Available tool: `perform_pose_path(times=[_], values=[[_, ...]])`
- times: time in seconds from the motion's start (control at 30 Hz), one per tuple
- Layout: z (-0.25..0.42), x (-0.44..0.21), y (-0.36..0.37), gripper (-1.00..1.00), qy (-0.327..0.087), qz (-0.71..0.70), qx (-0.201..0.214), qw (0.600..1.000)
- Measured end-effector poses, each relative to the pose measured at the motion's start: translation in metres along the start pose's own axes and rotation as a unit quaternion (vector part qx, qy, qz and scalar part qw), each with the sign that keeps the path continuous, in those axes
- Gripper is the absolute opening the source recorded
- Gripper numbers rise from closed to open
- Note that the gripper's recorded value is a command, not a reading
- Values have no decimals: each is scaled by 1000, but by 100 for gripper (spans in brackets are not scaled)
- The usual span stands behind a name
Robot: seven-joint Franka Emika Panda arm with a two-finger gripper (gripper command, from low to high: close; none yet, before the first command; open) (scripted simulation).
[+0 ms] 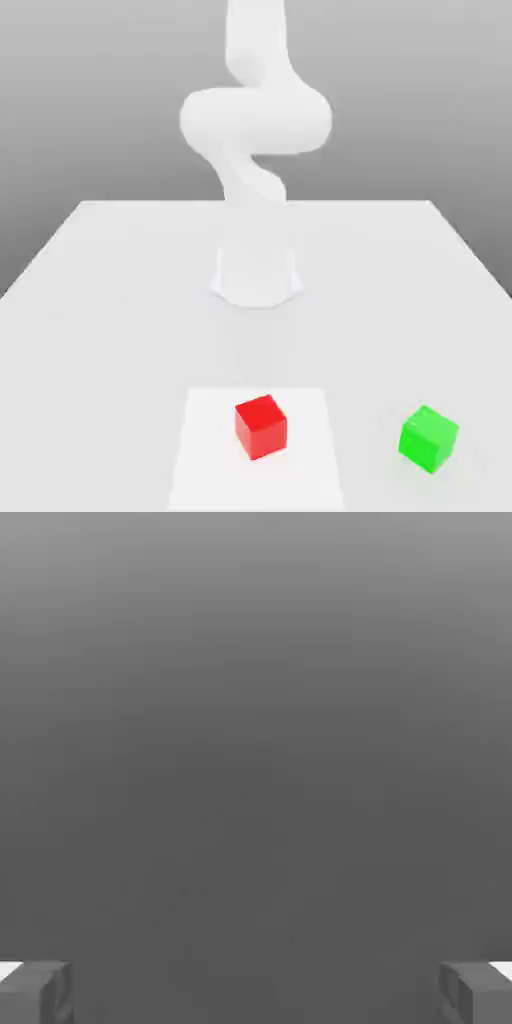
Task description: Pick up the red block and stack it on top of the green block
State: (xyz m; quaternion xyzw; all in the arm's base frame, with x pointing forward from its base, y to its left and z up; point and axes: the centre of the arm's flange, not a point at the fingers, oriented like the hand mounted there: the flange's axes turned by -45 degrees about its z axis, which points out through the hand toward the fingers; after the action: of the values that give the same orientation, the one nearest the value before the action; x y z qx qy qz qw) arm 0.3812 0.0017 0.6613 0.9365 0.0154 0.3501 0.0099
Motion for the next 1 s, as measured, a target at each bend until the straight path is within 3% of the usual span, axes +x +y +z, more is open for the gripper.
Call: perform_pose_path(times=[0.33, 0.63, 0.87, 0.9, 1.0], values=[[220, -96, -7, 0, -175, -103, 17, 979], [340, -250, -16, 0, -316, -181, 74, 928], [396, -317, -19, 0, -339, -192, 89, 917], [401, -322, -19, -100, -339, -192, 88, 917], [401, -322, -20, -100, -339, -192, 88, 917]])
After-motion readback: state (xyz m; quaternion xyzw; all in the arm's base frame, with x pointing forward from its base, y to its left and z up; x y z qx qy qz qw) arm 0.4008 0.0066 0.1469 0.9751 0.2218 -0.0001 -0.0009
